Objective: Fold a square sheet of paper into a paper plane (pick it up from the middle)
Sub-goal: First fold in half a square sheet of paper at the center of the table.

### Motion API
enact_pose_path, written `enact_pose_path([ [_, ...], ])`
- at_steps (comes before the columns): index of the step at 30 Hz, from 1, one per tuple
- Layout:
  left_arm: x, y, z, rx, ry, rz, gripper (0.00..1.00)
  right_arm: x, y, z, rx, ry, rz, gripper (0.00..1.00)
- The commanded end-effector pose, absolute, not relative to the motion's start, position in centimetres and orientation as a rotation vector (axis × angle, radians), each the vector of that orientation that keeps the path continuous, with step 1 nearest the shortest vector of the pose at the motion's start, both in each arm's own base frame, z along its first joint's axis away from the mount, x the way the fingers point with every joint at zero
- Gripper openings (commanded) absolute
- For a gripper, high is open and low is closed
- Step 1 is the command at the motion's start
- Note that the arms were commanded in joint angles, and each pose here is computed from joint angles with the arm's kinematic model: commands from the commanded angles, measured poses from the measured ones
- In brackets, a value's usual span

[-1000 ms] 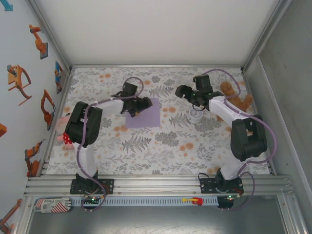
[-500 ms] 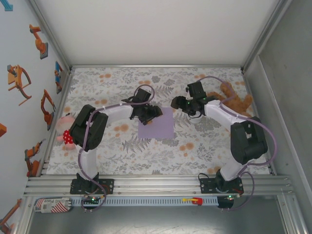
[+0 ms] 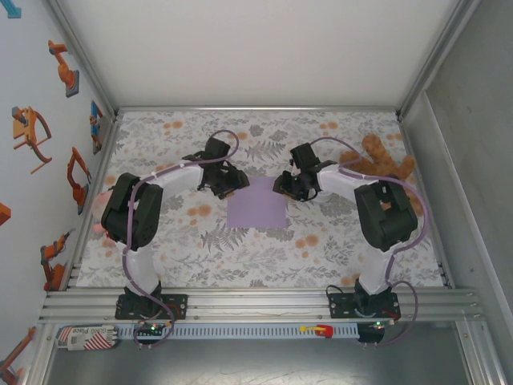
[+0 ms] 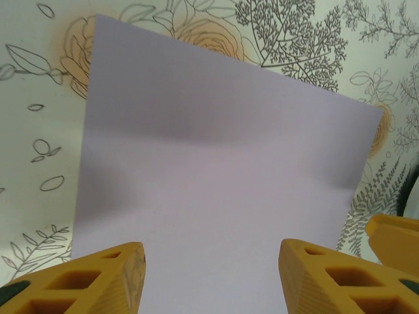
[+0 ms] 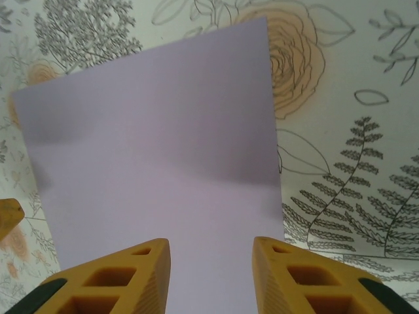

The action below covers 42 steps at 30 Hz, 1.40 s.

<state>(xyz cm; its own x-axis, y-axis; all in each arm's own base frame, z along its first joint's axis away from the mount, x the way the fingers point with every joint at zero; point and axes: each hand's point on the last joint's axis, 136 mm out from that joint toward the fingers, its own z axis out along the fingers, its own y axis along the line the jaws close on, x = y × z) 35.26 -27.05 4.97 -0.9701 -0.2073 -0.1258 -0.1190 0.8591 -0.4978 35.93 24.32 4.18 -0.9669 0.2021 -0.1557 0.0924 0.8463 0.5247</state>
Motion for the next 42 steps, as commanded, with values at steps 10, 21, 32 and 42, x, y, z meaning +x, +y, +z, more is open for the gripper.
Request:
enact_pose_path([
  [10,34.8,-27.7,3.5,-0.254,2.878,-0.858,0.57,35.4,25.2,2.4,0.204,2.891,0.81,0.35],
  [21,33.2,-26.5,0.6,-0.277,2.934,-0.806,0.61,35.2,25.1,0.8,0.212,2.925,0.796,0.35],
  [32,33.8,-26.9,1.0,-0.316,2.825,-0.937,0.73,35.2,26.5,0.5,0.179,2.928,0.85,0.33],
  [42,34.4,-27.3,2.9,-0.278,2.696,-1.112,0.85,35.4,29.7,0.4,0.075,2.939,0.876,0.31],
])
